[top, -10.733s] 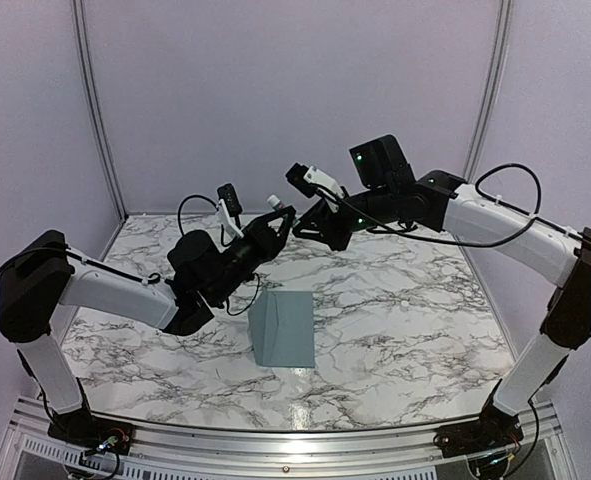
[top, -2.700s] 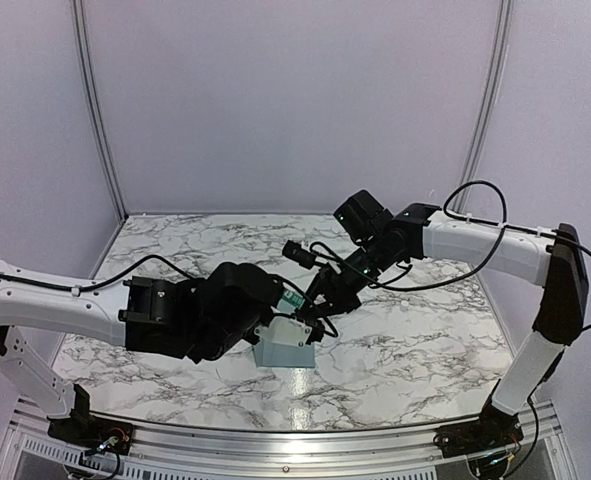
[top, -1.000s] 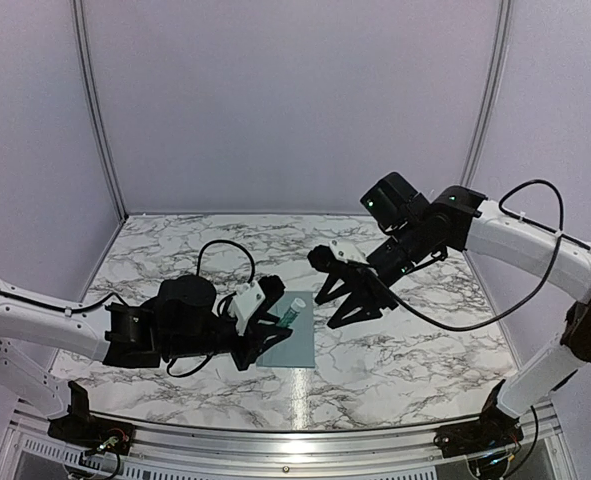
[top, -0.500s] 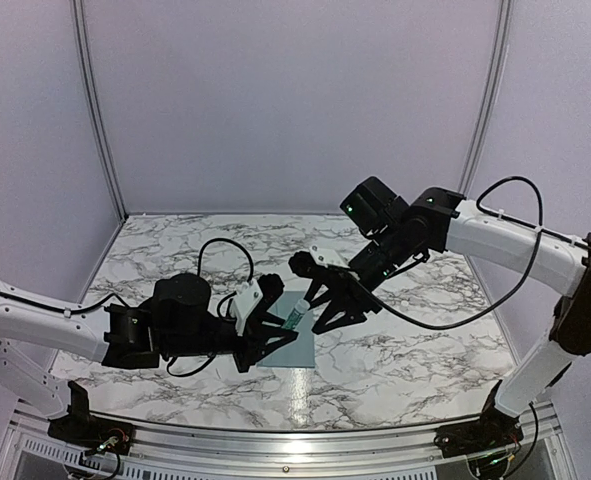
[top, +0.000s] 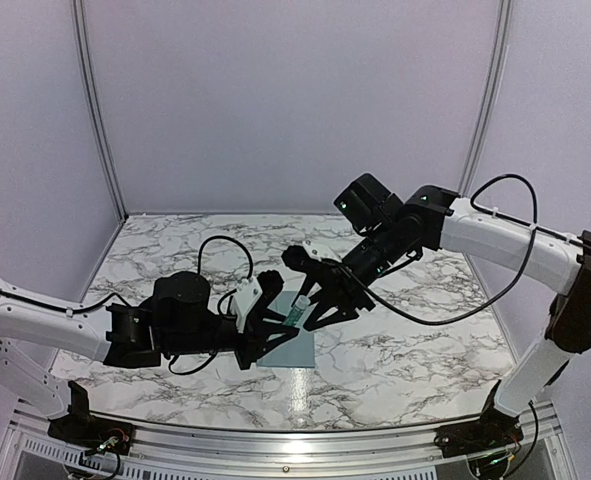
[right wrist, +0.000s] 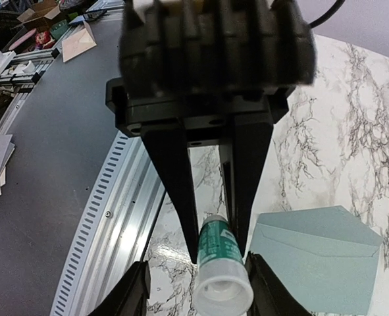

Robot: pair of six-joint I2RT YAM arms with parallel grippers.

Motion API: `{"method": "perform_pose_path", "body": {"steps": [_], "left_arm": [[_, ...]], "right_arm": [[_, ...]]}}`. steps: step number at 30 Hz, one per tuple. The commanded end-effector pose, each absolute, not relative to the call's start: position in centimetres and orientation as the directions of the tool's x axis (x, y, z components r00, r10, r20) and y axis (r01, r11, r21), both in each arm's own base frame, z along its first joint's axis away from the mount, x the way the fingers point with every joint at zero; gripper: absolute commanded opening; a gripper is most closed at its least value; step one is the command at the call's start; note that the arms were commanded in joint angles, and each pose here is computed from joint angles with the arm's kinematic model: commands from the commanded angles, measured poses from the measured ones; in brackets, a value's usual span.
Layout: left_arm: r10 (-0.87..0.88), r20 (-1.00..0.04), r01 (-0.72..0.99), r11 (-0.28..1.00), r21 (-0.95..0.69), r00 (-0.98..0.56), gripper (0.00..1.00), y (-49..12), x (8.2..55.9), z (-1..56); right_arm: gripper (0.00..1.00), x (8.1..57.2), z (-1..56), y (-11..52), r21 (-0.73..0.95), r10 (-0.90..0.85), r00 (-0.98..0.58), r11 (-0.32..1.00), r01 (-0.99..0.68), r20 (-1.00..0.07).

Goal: Place the letter into the envelope and seal it

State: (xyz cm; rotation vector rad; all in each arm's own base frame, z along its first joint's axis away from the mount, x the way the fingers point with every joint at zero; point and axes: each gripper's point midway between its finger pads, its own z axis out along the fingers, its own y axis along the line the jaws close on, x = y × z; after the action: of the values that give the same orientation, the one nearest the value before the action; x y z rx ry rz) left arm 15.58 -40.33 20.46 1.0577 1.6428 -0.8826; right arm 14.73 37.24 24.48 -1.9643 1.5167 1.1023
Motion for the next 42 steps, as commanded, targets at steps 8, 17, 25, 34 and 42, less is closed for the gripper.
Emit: {"method": "perform_pose_path", "body": {"steps": [8, 17, 25, 34, 42], "left_arm": [[0.183, -0.971, 0.93, 0.361, -0.076, -0.15, 0.05, -40.5, 16.2, 22.0], [0.173, -0.973, 0.928, 0.363, -0.083, -0.154, 0.05, -40.7, 16.4, 22.2], [0.175, -0.971, 0.926, 0.368, -0.089, -0.163, 0.05, -40.7, 16.7, 21.9], [0.173, -0.971, 0.922, 0.375, -0.092, -0.167, 0.05, -40.6, 16.9, 21.8], [0.17, -0.971, 0.891, 0.446, -0.078, -0.17, 0.32, -39.5, 18.0, 21.5]], "right_arm": [[0.35, 14.4, 25.6, 38.6, 0.137, -0.572, 0.087, -0.338, -0.931, -0.816], [0.3, 14.5, 25.6, 39.0, 0.143, -0.565, 0.07, -0.325, -0.935, -0.822], [0.28, 15.0, 25.6, 39.5, 0.156, -0.561, 0.039, -0.295, -0.942, -0.827], [0.16, 15.0, 24.9, 39.6, 0.177, -0.572, 0.025, -0.295, -0.939, -0.82], [0.03, 15.5, 24.1, 39.5, 0.17, -0.594, 0.031, -0.279, -0.945, -0.804]]}}
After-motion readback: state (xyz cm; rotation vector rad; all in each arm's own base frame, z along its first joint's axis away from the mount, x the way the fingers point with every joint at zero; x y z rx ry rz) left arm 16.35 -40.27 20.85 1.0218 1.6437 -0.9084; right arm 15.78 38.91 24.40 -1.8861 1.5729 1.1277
